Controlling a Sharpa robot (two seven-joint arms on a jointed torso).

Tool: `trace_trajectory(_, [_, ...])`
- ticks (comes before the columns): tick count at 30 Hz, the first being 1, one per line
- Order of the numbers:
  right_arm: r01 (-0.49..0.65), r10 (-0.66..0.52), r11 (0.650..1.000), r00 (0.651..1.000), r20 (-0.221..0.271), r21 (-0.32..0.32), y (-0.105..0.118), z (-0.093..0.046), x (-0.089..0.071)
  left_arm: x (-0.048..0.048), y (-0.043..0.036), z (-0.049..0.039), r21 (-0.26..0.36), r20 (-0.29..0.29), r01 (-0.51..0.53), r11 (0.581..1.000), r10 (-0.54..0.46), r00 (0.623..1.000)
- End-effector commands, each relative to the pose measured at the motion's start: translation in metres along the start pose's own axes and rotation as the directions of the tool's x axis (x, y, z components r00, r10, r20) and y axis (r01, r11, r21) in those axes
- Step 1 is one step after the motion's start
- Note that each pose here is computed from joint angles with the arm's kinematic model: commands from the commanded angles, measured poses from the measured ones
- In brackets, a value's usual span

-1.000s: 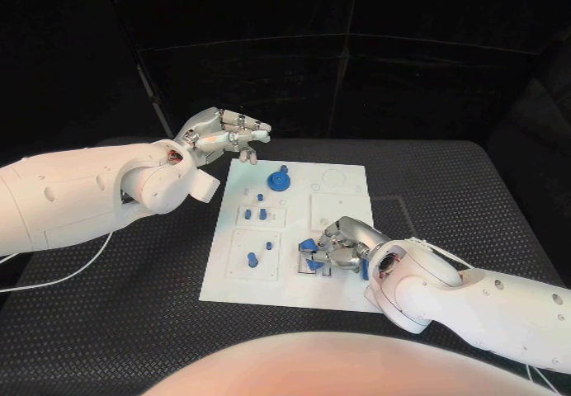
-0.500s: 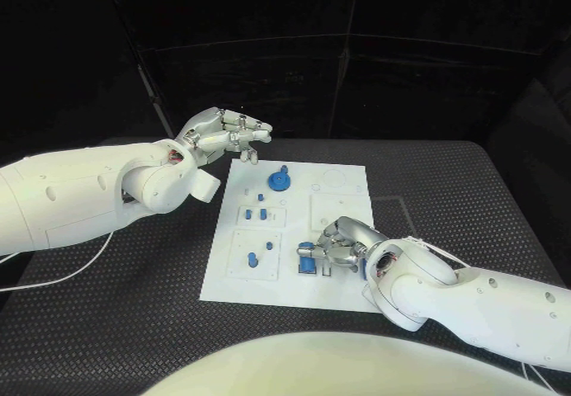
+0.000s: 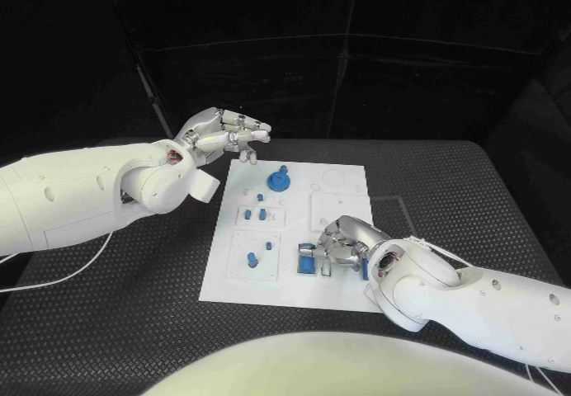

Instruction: Assemble the parts on the task board

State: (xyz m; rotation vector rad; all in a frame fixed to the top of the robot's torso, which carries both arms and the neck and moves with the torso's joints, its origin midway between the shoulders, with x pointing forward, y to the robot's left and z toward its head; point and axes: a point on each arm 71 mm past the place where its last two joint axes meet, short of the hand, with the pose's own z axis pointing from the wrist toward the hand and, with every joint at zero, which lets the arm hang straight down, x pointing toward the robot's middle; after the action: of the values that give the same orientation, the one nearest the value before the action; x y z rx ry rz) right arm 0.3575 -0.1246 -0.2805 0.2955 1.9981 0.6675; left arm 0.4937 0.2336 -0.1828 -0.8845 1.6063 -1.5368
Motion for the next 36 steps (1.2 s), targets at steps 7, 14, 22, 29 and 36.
trace_trajectory(7, [0.025, -0.024, 0.999, 0.999, 0.027, -0.024, -0.004, -0.009, -0.008, 0.0005, -0.0014, 0.0000, 0.006, -0.008, 0.008, 1.000, -0.008, 1.000])
trace_trajectory(14, [0.018, -0.016, 1.000, 0.997, 0.079, -0.024, -0.021, -0.028, -0.025, -0.0007, -0.0013, -0.0007, 0.006, -0.006, 0.008, 1.000, -0.007, 1.000])
trace_trajectory(22, [0.082, -0.087, 0.996, 0.984, 0.157, 0.038, -0.051, -0.047, -0.047, -0.0003, -0.0012, -0.0002, 0.006, -0.006, 0.008, 1.000, -0.008, 1.000])
trace_trajectory(29, [0.141, -0.153, 0.987, 0.968, 0.200, 0.072, -0.068, -0.052, -0.058, 0.0001, -0.0014, -0.0009, 0.006, -0.008, 0.009, 1.000, -0.009, 1.000])
trace_trajectory(36, [0.162, -0.175, 0.983, 0.968, 0.180, 0.087, -0.076, -0.052, -0.050, -0.0007, -0.0013, -0.0018, 0.006, -0.007, 0.009, 1.000, -0.009, 1.000])
